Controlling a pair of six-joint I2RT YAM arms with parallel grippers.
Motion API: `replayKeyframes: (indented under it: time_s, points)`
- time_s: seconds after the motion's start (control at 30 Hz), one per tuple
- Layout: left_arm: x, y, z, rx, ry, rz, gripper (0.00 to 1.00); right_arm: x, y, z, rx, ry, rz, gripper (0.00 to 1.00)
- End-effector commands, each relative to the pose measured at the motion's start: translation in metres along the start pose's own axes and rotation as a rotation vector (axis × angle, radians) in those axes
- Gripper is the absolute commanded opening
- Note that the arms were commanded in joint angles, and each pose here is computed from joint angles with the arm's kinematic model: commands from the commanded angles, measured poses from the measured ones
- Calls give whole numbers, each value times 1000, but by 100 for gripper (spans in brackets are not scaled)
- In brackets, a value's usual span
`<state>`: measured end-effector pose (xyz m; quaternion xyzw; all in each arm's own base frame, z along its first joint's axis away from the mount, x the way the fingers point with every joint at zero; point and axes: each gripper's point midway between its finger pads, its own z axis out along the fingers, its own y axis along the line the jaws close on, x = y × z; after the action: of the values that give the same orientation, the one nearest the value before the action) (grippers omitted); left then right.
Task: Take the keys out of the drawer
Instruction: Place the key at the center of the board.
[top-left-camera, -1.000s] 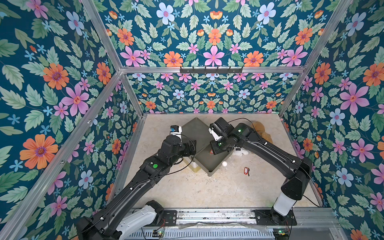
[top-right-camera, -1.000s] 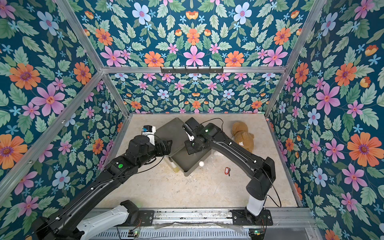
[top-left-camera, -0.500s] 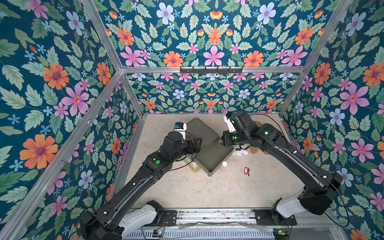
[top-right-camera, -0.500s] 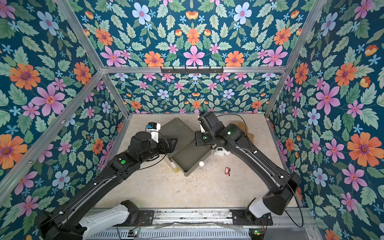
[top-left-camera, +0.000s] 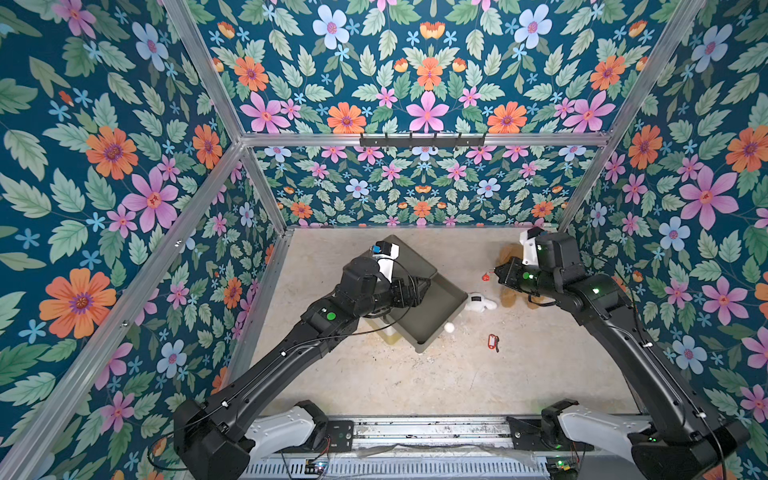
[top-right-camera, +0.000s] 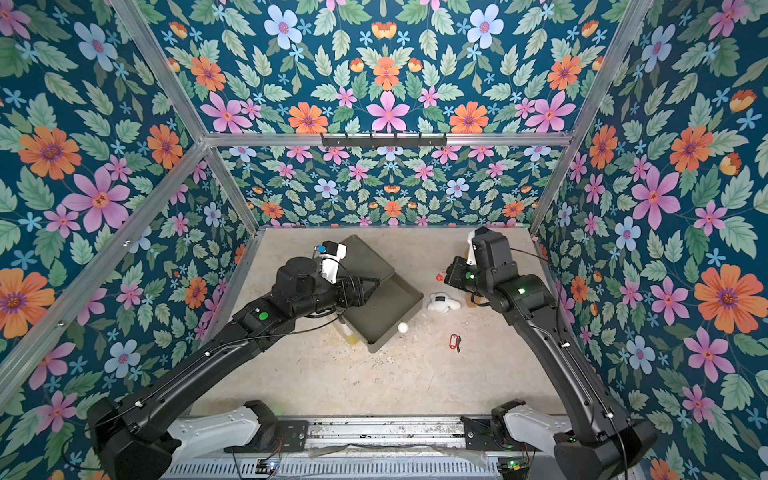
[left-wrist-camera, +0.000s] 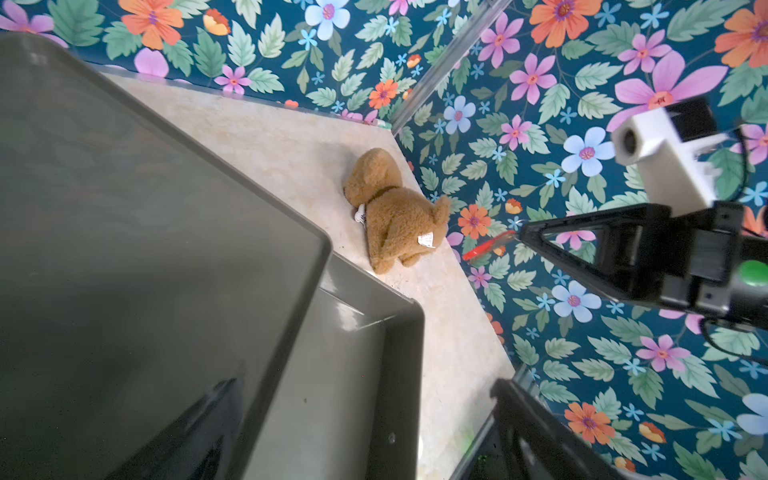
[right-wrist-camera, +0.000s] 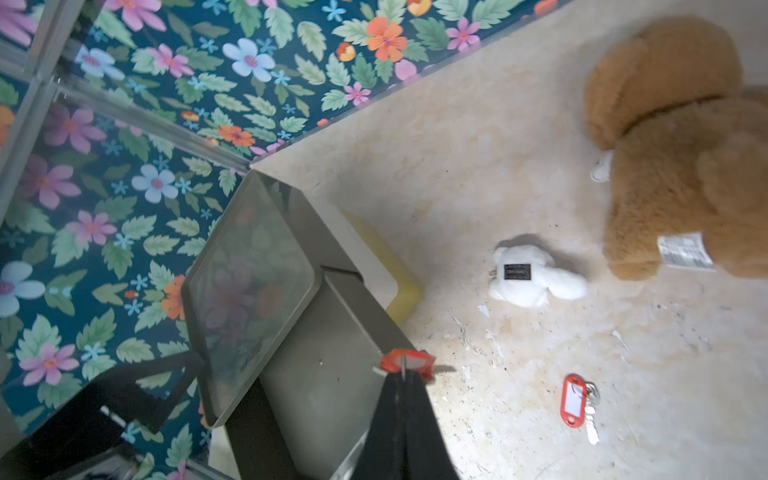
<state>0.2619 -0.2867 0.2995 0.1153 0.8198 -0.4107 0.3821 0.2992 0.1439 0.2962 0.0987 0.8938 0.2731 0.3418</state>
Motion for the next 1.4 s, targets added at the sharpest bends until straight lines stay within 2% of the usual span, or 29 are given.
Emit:
replayKeyframes:
  time_s: [0.0, 0.27, 0.57, 0.87, 1.37]
  points:
    - [-1, -18, 6, 55, 6, 16, 99, 3, -10, 0, -46, 1, 62, 0]
    - [18, -31, 26, 58, 68, 51, 99, 38, -81, 18, 87, 50, 169, 0]
    - [44, -37, 42, 52, 137, 61, 99, 87, -135, 43, 185, 126, 254, 0]
    - [54, -38, 50, 42, 166, 70, 99, 126, -157, 68, 185, 220, 323, 0]
    - [59, -31, 49, 5, 178, 81, 99, 155, -184, 88, 186, 279, 398, 0]
